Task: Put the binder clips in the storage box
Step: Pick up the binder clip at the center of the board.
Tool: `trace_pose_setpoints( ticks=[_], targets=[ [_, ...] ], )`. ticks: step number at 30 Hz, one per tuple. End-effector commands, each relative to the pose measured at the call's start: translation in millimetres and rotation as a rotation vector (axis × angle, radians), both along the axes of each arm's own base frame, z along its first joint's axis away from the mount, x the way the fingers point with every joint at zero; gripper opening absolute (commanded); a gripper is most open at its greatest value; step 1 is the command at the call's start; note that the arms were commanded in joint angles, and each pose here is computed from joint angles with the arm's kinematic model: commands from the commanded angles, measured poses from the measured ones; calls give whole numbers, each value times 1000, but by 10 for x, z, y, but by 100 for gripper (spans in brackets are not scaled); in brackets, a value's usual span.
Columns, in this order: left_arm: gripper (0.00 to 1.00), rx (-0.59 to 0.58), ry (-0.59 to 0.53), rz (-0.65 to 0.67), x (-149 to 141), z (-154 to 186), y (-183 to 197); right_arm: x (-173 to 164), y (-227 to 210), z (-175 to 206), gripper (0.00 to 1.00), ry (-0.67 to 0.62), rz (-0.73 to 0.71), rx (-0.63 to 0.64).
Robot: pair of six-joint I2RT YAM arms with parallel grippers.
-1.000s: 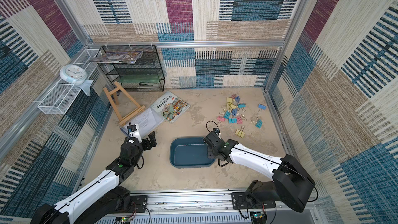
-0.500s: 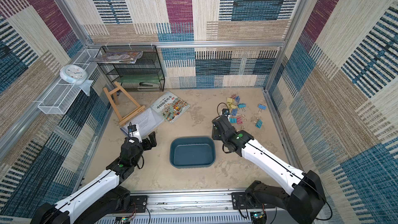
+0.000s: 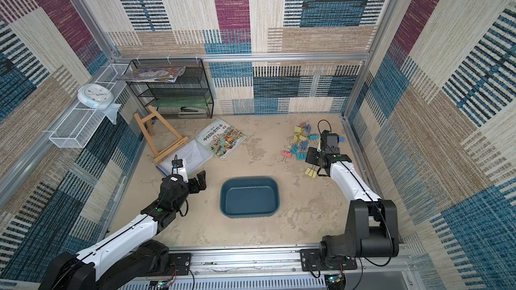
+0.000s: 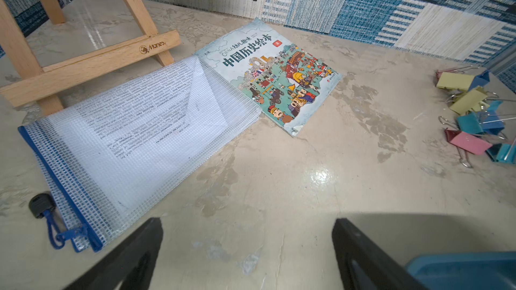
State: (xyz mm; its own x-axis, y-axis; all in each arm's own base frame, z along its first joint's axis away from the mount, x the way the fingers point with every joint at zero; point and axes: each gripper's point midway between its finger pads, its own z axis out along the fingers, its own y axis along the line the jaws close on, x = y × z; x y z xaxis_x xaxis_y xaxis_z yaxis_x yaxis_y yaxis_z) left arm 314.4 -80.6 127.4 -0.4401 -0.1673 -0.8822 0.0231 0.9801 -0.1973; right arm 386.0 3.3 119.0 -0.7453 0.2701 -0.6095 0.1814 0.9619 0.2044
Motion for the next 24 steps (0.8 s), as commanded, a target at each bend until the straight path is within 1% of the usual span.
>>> trace_pose_setpoints(
  ticks=[1,3,7,10,15,19,24],
  targets=[
    [99,-6,-22,-32,23,65,-57,85,-9,-59,62,-26,32,73],
    [99,-3,-21,-30,23,61,-52,87,-29,-138,60,-28,37,124],
    [99,-2,-22,-32,25,63,-56,102,-7,-265,49,-27,68,198],
    [99,0,-21,-32,23,58,-53,122,-4,-388,42,-10,69,232],
    [99,-2,-25,-47,23,68,-78,120,-10,-568,39,20,61,255],
    [99,-9,-32,-74,21,76,-127,76,4,-670,30,51,57,270],
    [99,-14,-34,-83,22,79,-144,0,34,-693,21,48,57,284]
  ],
)
